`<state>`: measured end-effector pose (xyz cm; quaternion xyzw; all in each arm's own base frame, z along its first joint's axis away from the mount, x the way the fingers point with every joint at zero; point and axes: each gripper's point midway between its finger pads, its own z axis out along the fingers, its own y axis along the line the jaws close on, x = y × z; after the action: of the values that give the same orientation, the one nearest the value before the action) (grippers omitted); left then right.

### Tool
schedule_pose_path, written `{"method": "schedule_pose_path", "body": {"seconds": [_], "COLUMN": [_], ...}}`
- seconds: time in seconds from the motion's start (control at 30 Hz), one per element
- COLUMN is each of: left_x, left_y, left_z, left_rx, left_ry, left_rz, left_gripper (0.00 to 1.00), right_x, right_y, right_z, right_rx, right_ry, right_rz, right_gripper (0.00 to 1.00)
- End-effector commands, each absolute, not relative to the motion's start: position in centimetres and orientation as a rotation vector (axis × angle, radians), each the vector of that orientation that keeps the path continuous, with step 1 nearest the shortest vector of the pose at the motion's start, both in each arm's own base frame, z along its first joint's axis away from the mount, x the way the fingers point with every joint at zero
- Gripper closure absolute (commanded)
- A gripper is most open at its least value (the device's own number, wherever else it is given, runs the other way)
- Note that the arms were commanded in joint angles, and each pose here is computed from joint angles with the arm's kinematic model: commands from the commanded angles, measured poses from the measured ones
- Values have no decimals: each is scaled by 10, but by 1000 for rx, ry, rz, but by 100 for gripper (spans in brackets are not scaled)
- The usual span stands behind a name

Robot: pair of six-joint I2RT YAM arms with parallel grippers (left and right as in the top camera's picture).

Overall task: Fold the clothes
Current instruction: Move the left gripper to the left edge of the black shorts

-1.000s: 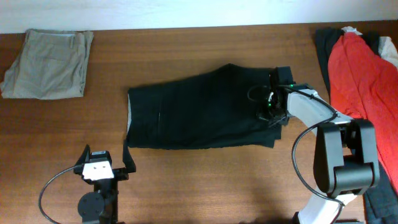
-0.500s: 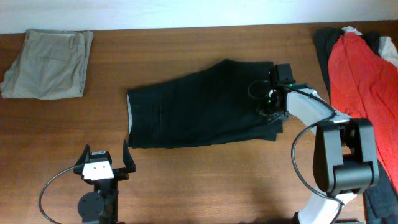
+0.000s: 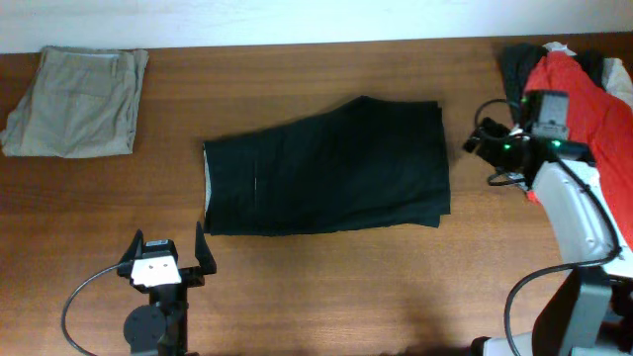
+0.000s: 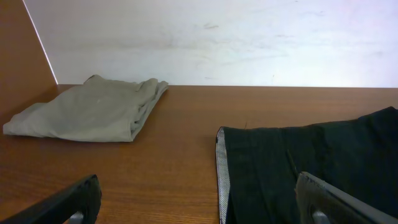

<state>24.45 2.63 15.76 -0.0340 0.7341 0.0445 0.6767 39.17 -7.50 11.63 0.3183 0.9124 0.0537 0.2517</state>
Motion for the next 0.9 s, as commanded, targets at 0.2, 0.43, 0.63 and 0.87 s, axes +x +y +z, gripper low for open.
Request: {"method": "schedule_pose_path", "body": {"seconds": [0.2,0.43,0.63,0.87], "left_x": [245,245,244,247], "left_y": [26,26,-20,-19], "left_z": [156,156,186,236], "left_rx": [-77,-76,123,120], "left_ry": [1651,1651,1525,1457], "left_rz": [96,95,-123,-120], "left_gripper": [1,1,1,1], "right_x": [387,387,387,387], "right_y": [-91,-91,-91,-91], "right_z": [119,119,119,119], "right_rx": [927,927,927,927], "right_ry": [2450,2450,2450,2450], "right_rz": [119,119,119,119], "right_gripper": [1,1,1,1]}}
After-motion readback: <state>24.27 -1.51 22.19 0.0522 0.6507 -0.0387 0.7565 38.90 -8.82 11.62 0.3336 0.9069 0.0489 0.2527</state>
